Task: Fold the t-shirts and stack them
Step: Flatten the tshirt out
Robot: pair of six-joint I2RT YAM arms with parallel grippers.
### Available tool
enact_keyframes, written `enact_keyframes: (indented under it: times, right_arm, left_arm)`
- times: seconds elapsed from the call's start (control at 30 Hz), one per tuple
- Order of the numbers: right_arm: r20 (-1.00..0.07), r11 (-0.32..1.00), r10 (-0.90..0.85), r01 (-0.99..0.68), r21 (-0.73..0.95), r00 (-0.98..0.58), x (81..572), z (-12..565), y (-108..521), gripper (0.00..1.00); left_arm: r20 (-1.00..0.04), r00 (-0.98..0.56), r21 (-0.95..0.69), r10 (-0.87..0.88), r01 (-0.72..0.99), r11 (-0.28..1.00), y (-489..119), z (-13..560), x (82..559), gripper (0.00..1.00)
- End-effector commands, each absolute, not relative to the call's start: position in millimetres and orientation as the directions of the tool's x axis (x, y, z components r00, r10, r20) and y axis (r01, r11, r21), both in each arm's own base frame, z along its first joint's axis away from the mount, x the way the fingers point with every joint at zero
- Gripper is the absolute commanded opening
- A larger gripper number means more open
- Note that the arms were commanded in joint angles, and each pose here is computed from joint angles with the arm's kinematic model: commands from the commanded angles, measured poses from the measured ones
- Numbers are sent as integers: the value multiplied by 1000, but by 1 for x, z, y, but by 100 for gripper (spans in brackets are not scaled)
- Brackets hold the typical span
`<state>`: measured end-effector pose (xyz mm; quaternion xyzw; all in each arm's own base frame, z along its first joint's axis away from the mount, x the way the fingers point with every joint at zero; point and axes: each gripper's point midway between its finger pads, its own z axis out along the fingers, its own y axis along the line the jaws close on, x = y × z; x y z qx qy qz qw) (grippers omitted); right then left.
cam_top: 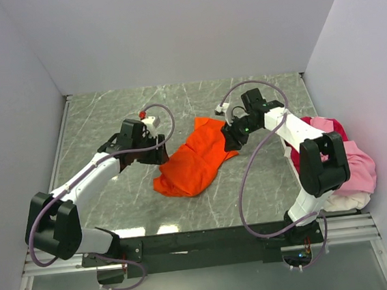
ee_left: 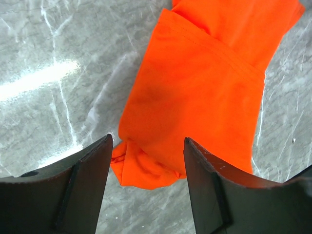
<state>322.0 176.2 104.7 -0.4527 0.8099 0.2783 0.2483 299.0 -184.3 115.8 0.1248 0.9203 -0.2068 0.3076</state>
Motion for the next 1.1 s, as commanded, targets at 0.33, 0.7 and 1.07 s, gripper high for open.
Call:
enact_keyframes:
  times: [0.33, 0.7, 1.07]
  right_arm:
    - [-666, 422, -598, -882, 212, -446, 329, 105, 180, 49]
    - [-662, 422, -599, -880, 217, -450, 329, 104, 180, 49]
    - [-655, 427, -609, -881, 205, -448, 334, 100, 180, 49]
  left_arm:
    - [-627, -767, -283, 134, 385, 879, -188, 115, 297, 65]
    - [-616, -774, -279, 146, 388, 878, -189, 111, 296, 65]
    - [-597, -786, -288, 163, 399, 871, -193, 105, 292, 64]
